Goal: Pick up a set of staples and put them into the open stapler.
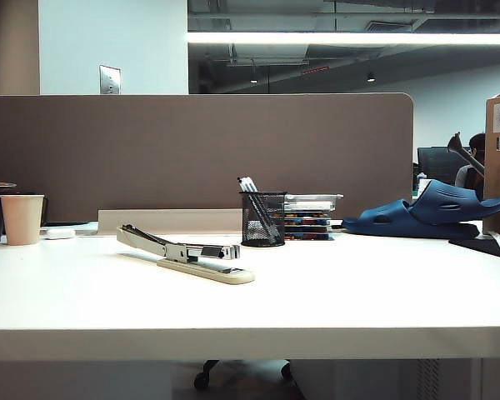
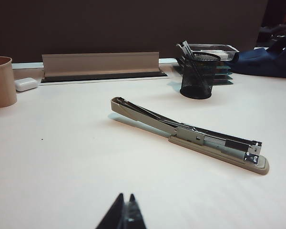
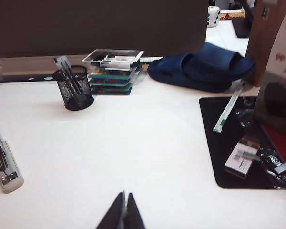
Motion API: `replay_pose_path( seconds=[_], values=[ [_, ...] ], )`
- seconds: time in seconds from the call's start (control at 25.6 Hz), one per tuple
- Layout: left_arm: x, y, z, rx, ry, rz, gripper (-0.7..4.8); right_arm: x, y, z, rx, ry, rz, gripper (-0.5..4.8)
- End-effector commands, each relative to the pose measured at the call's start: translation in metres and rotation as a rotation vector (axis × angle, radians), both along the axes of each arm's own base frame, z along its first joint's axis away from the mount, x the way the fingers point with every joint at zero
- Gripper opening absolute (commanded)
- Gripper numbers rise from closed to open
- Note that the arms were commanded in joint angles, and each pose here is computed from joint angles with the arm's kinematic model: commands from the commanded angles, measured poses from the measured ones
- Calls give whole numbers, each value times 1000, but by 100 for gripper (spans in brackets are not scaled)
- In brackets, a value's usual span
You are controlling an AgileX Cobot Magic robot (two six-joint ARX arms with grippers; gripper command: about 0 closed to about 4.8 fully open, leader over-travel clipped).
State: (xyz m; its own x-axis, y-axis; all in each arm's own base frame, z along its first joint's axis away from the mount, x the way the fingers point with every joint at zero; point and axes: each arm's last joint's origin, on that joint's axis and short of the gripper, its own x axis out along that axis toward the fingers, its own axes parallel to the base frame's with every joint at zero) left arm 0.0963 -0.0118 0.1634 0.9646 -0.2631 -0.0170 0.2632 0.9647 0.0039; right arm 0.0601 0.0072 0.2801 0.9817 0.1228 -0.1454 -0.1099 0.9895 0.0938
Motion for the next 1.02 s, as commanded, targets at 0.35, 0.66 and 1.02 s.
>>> replay_pose_path(
  seconds=[0.35,0.66,1.02],
  values=[
    [0,0,2,2,-21,4,-6,13,6,-49,35,-151,148,-8],
    [0,0,6,19,-62,4,-6,29,8,-90,6,-190,153,-8],
    [0,0,7,-10,-71,3,-6,36,8,-112,-42,-204,145,-8]
  ],
)
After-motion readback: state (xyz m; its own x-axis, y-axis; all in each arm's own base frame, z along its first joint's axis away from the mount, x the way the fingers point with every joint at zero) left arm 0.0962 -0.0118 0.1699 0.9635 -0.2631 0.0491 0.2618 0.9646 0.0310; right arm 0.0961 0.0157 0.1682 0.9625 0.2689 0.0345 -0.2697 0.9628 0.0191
